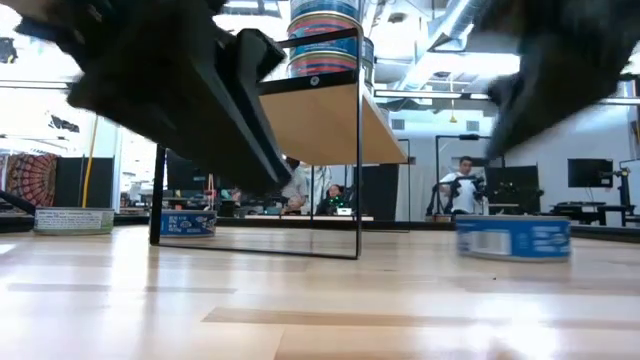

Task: Stack canned seafood by type on shelf
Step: Stack the blue tuna can on top of the blue tuna can on the shelf

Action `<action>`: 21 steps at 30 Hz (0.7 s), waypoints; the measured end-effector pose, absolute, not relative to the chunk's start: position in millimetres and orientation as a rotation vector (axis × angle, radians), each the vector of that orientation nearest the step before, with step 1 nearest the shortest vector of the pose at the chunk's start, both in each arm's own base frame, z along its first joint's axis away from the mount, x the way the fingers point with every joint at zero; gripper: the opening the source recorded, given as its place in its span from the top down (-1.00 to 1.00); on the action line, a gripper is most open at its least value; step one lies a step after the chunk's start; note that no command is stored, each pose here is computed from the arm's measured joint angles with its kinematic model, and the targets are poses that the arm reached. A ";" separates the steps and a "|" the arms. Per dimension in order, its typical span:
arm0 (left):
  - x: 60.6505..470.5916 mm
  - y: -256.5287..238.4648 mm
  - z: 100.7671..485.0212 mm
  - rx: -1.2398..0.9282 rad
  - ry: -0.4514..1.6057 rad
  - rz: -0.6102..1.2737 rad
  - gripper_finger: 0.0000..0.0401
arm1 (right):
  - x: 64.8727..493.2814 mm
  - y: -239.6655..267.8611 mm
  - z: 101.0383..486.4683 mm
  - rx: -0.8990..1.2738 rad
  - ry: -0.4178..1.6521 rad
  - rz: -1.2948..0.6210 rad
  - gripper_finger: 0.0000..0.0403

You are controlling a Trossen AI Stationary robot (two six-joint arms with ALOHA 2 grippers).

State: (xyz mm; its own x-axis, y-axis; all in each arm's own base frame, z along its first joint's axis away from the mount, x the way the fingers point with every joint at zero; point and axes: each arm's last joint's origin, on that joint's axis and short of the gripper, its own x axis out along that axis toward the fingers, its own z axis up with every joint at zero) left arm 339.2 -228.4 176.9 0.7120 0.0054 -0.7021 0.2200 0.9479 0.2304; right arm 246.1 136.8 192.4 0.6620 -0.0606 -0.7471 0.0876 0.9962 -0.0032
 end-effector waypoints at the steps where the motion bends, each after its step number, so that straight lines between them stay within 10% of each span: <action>1: 337.5 -229.5 180.8 0.310 0.761 -0.119 0.77 | 243.2 139.3 196.6 0.035 0.820 -0.084 0.55; 21: 312.6 -231.2 160.4 0.458 0.704 -0.211 0.77 | 218.5 149.9 172.8 0.156 0.967 -0.323 -0.04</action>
